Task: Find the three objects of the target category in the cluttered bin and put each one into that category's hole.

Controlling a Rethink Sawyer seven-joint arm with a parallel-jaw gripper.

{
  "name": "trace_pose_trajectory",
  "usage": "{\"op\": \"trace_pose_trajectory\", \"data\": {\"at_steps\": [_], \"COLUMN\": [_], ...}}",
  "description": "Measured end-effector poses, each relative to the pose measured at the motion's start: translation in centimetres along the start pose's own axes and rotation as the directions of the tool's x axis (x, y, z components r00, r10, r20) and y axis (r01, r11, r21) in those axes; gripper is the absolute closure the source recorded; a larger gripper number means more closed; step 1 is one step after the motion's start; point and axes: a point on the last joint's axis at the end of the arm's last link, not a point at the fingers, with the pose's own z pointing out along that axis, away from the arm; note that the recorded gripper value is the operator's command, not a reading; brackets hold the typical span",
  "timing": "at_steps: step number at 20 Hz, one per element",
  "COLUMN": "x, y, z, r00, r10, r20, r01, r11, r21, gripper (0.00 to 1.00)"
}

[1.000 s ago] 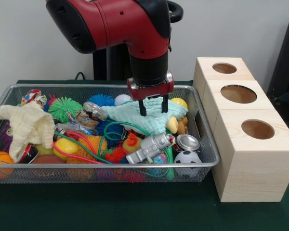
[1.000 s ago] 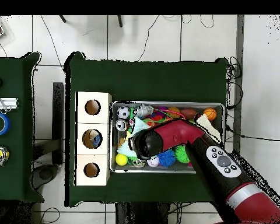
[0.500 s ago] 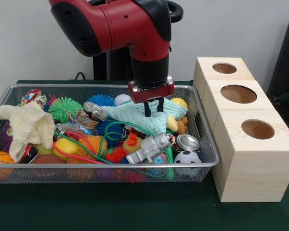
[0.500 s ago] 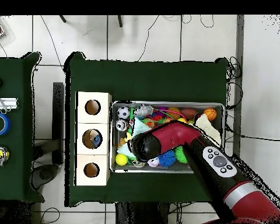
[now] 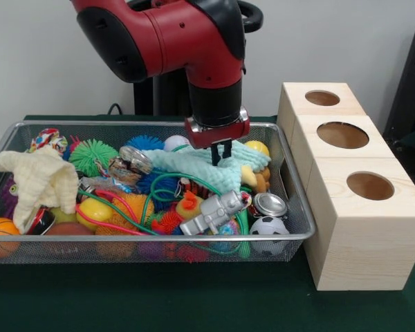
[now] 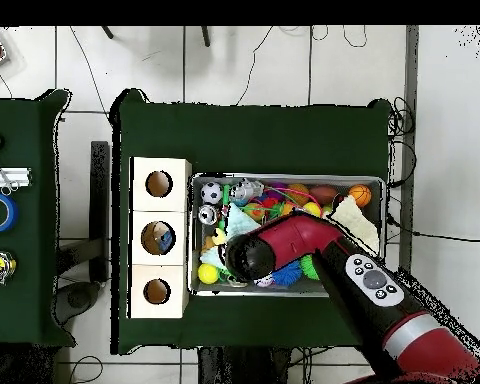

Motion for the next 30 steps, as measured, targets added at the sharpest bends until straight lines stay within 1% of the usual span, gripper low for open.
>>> {"op": "trace_pose_trajectory", "data": {"at_steps": [1,4,7,9,10,11,12,15,17,21,25,26,30], "x": [0.0,0.0,-0.2,-0.3,-0.3,-0.3,-0.2,-0.3,-0.7,-2.1,-3.5,-4.2,-6.1], "y": [-0.1,-1.1,-2.8,-4.1,-5.0,-5.5,-7.0,-8.6,-10.1,-11.9,-12.8,-13.2,-13.7], "z": [-0.1,-1.1,-2.5,-3.5,-4.2,-4.6,-5.9,-7.3,-8.8,-11.1,-12.6,-13.3,-15.0], "r00": [1.0000,0.9990,0.9953,0.9927,0.9915,0.9911,0.9903,0.9898,0.9872,0.9793,0.9732,0.9717,0.9713], "r10": [0.004,0.041,0.095,0.120,0.130,0.132,0.128,0.104,0.064,-0.002,-0.045,-0.061,-0.093], "r20": [0.002,0.015,0.021,0.010,-0.006,-0.016,-0.055,-0.098,-0.146,-0.203,-0.226,-0.228,-0.219], "r01": [-0.004,-0.041,-0.094,-0.119,-0.130,-0.133,-0.133,-0.114,-0.080,-0.018,0.023,0.041,0.076], "r11": [1.0000,0.9989,0.9942,0.9901,0.9879,0.9870,0.9860,0.9879,0.9913,0.9947,0.9950,0.9947,0.9936], "r21": [-0.002,-0.022,-0.053,-0.074,-0.085,-0.089,-0.101,-0.105,-0.105,-0.101,-0.097,-0.094,-0.083], "gripper": [1.00,1.00,1.00,1.00,1.00,1.00,1.00,1.00,1.00,1.00,1.00,1.00,1.00]}}
